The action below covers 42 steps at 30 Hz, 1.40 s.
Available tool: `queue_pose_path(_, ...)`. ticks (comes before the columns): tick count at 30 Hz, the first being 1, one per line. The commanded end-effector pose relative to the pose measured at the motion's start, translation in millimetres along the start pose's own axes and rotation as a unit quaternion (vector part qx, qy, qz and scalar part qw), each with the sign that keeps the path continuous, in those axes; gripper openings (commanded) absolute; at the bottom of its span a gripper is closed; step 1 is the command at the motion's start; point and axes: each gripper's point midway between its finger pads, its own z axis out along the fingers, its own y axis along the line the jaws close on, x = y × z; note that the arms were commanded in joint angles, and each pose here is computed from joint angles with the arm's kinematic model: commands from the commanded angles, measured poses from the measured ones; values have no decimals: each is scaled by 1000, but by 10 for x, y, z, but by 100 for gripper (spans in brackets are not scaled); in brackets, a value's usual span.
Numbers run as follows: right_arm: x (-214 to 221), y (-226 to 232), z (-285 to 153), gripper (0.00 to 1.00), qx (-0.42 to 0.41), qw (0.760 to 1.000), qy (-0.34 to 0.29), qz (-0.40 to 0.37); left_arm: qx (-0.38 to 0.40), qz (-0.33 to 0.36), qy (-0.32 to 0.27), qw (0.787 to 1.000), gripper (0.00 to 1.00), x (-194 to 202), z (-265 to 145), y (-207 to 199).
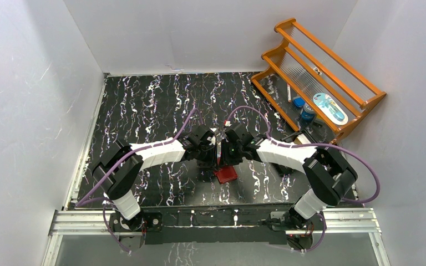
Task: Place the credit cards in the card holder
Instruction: Close the snap button on the card holder.
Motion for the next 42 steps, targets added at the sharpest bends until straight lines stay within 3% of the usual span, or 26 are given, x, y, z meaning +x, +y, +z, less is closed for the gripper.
queue_pose_path(1,-97,68,40,26,-5,1000,-10,-3,13,11,-14,1000,11,-83,-100,-106)
queue_pose_path(12,-14,33,94,26,-10,1000,6,0,15,11,-15,1000,11,-86,-98,-109)
queue_pose_path(15,-4,2,109,35,-3,1000,9,3,15,11,-15,1000,11,-85,-94,-107)
queue_pose_path(20,-26,-11,96,36,1,1000,4,6,15,13,-15,1000,11,-89,-99,-114)
queue_pose_path(34,-31,24,81,1,-11,1000,3,-5,15,15,-18,1000,12,-125,-120,-131)
queue_pose_path(42,-112,67,-84,0,-16,1000,-24,-7,0,11,-59,998,20,-268,-334,-157)
